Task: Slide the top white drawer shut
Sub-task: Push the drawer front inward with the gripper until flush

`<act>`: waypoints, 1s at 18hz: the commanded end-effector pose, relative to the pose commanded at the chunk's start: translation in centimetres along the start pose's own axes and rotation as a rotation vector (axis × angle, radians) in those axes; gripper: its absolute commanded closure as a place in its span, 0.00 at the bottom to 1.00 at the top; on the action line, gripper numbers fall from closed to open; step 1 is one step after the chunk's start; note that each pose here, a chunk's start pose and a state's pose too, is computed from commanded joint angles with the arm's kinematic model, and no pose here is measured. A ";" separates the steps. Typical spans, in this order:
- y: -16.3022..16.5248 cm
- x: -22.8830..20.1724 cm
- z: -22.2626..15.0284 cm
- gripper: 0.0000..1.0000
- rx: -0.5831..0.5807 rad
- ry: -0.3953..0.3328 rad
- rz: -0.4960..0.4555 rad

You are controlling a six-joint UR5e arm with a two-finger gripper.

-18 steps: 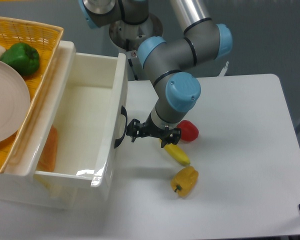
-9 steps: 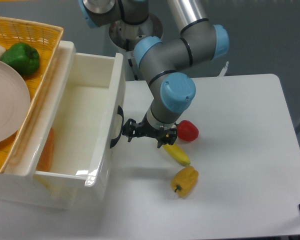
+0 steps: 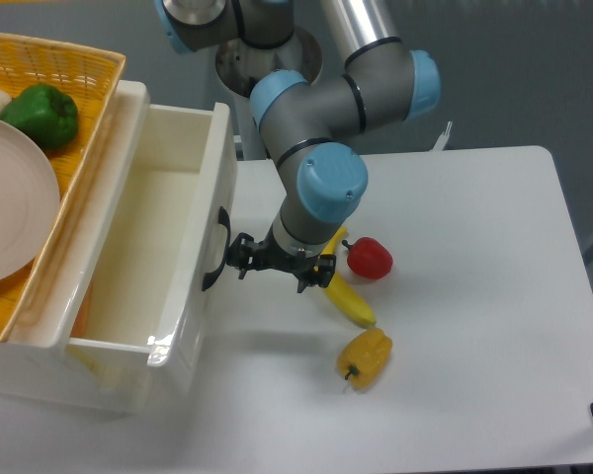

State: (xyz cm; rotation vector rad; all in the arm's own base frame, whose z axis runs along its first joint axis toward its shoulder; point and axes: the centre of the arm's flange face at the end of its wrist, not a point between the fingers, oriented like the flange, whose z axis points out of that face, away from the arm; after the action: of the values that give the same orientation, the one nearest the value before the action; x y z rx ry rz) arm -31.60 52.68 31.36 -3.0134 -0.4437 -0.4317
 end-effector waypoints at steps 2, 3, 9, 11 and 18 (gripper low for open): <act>-0.1 0.7 0.2 0.00 -0.006 0.002 0.011; -0.2 0.9 0.3 0.00 -0.009 0.001 0.012; -0.6 3.0 1.1 0.00 -0.028 -0.009 0.047; -0.6 3.2 1.1 0.00 -0.029 -0.009 0.050; -0.9 5.6 1.1 0.00 -0.036 -0.026 0.085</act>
State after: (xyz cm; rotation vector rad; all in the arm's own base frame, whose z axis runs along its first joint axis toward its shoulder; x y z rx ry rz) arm -26.44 55.14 31.88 -3.0617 -0.3108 -0.3982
